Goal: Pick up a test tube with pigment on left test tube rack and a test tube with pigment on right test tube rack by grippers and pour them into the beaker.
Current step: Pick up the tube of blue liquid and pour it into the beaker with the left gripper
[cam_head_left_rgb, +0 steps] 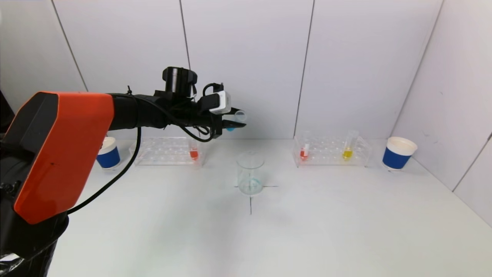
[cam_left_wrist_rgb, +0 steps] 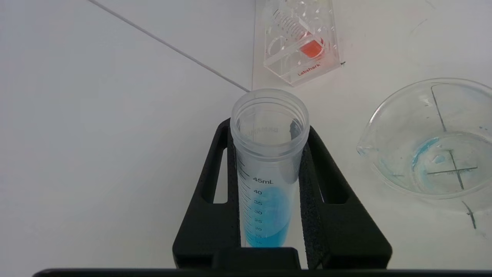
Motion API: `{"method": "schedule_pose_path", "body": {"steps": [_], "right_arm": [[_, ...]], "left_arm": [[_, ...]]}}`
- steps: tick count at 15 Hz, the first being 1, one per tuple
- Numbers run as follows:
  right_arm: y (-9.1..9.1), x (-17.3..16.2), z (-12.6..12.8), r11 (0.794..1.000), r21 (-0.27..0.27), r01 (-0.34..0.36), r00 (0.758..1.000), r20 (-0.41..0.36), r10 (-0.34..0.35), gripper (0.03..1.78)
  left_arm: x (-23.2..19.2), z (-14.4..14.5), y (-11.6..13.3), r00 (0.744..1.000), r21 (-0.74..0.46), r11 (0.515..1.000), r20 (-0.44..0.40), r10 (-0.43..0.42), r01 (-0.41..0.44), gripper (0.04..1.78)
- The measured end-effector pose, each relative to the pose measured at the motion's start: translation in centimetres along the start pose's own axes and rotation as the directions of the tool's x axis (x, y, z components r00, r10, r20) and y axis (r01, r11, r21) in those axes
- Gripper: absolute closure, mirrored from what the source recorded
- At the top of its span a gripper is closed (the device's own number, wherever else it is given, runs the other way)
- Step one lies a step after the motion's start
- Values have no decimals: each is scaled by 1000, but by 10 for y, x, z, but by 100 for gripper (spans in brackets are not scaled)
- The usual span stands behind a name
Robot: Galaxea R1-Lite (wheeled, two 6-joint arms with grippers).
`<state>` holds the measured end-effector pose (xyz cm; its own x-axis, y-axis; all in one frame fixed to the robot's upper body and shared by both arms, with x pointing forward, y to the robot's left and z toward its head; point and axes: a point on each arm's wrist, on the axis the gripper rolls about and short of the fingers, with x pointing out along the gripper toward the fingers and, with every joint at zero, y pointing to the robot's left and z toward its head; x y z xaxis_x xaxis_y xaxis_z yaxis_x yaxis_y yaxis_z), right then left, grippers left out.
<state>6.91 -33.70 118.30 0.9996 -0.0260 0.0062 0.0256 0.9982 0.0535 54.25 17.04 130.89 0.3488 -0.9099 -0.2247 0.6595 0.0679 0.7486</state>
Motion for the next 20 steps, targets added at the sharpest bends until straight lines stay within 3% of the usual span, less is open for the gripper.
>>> {"method": "schedule_pose_path", "body": {"steps": [13,20], "right_arm": [[0,0,0,1000,0,0,1000,0,0,4],[0,0,0,1000,0,0,1000,0,0,4]], "left_arm": [[4,-8,-7,1000,289,957,3,-12,10,137],[10,-21,-25,999,316,949,41,-5,-8,137]]}}
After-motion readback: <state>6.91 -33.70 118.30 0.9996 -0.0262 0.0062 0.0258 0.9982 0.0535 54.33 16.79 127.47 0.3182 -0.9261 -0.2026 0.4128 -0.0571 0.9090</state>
